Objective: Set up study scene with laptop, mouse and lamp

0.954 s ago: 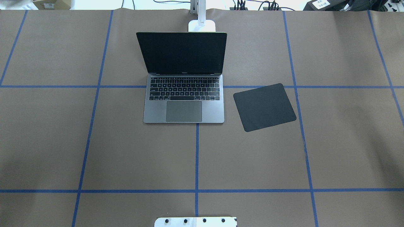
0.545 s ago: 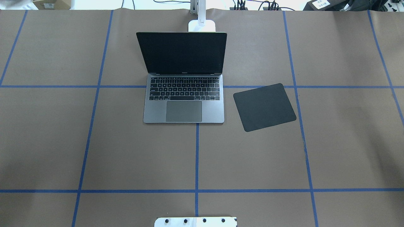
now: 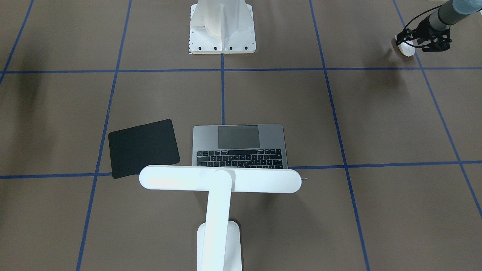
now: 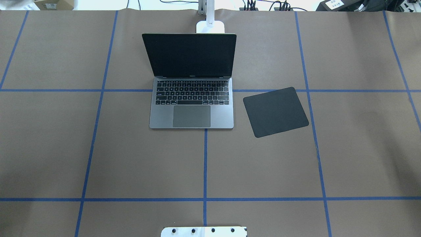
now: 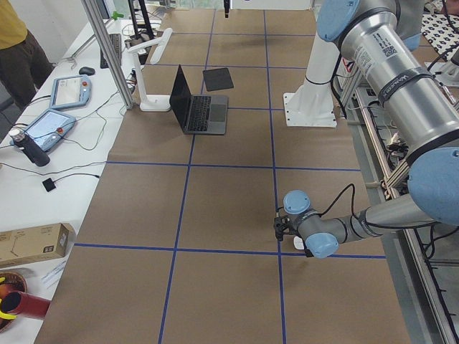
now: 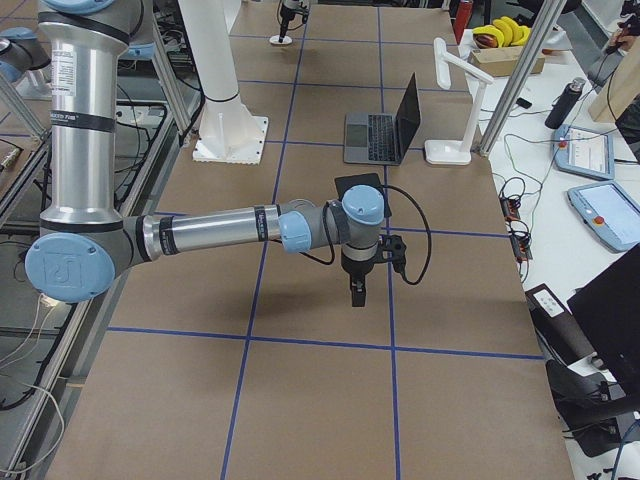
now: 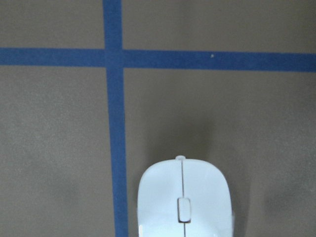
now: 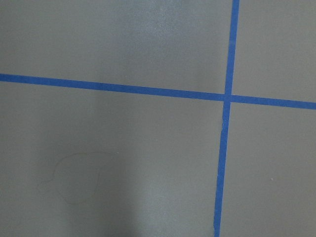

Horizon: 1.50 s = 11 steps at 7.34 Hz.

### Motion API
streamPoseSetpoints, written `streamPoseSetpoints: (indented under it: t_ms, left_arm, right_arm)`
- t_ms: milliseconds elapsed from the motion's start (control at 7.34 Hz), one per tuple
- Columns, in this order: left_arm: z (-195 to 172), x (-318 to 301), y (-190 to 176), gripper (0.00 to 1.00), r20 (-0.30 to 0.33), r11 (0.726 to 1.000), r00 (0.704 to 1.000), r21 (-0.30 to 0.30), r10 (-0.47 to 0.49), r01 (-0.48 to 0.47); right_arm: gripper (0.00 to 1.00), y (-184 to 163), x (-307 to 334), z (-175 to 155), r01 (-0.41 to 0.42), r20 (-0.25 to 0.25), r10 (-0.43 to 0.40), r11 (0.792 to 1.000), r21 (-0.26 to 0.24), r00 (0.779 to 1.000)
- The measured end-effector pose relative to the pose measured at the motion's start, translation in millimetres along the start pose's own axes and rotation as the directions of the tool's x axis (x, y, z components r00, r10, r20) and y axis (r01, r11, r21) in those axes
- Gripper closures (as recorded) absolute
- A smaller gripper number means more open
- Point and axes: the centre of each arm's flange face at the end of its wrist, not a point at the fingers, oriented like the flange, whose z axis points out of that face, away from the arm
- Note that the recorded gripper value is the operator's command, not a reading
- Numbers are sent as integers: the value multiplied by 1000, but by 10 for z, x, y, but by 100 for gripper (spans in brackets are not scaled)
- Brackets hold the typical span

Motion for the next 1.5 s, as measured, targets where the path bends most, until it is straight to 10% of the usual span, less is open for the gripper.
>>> streamPoseSetpoints:
  t_ms: [545,1090,1499]
  left_arm:
    - [79,-83,22,14,-7,1000,1000,-8,21,-22]
    - [95,-72,17,64,-21,1000,999,-5,28,-28]
    - [56,-27,34,74,-58,1000,998,6,26,-25]
  right_arm:
    - [0,0,5,5,-1,-1,1,1000,-1,1000]
    - [0,0,5,5,-1,0,1,1000,-1,1000]
    - [0,0,4,4,-1,0,1,1000,-1,1000]
